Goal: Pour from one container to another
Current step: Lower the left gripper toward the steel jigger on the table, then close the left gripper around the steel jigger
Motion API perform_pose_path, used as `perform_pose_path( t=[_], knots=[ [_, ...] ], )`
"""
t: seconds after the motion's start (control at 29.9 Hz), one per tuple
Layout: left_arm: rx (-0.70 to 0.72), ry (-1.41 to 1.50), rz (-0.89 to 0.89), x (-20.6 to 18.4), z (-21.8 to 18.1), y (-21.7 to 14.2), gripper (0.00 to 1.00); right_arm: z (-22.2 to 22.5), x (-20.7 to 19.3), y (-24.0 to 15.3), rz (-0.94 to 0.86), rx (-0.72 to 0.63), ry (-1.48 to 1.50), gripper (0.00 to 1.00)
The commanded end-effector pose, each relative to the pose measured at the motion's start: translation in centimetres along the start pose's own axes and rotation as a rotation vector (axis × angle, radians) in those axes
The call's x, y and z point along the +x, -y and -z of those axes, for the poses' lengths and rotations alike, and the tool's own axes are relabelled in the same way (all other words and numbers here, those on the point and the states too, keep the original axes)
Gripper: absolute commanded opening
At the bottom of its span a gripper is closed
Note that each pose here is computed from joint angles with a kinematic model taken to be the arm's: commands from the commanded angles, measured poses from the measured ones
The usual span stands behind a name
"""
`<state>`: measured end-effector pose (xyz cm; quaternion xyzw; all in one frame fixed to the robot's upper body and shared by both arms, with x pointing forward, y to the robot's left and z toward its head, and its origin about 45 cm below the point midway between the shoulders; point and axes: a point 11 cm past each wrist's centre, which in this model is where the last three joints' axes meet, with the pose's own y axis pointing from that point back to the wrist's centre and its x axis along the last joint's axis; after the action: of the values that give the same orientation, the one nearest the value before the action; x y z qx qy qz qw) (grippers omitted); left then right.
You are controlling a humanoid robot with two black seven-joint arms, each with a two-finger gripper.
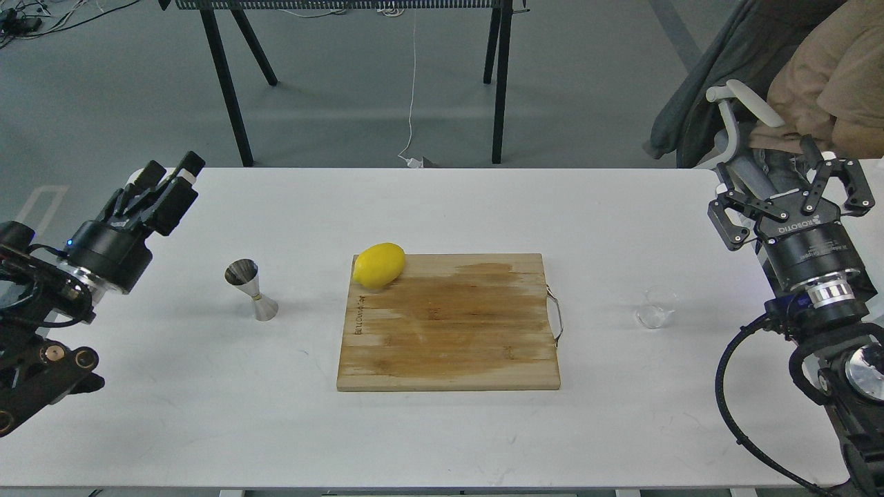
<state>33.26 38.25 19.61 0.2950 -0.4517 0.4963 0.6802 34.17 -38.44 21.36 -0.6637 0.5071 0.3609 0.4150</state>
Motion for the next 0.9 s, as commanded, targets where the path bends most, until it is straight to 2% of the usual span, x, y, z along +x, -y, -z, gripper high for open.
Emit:
perform_pose_path(
  t=[0.0,0.2,0.47,0.67,0.87],
  knots=[
    [0.006,0.053,0.083,-2.3,0.6,-2.2,0.98,0.0,0.2,-0.2,-0.007,-0.001,0.0,0.99],
    [0.053,0.14,0.201,-4.7,2.9,-5.7,0.98,-0.1,0.4,-0.5,-0.013,-0.003,0.002,0.99],
    [0.079,0.133,0.278,-7.6,3.3,-8.5,0.98,-0.1,0.4,-0.5,-0.014,-0.002,0.001,0.99],
    [0.091,0.102,0.319,-11.4,2.7,-9.3,0.98,-0.1,0.4,-0.5,-0.014,-0.002,0.001,0.99],
    [0.101,0.076,0.323,-13.0,2.3,-9.2,0.98,-0.1,0.4,-0.5,-0.012,-0.001,0.001,0.99]
  ],
)
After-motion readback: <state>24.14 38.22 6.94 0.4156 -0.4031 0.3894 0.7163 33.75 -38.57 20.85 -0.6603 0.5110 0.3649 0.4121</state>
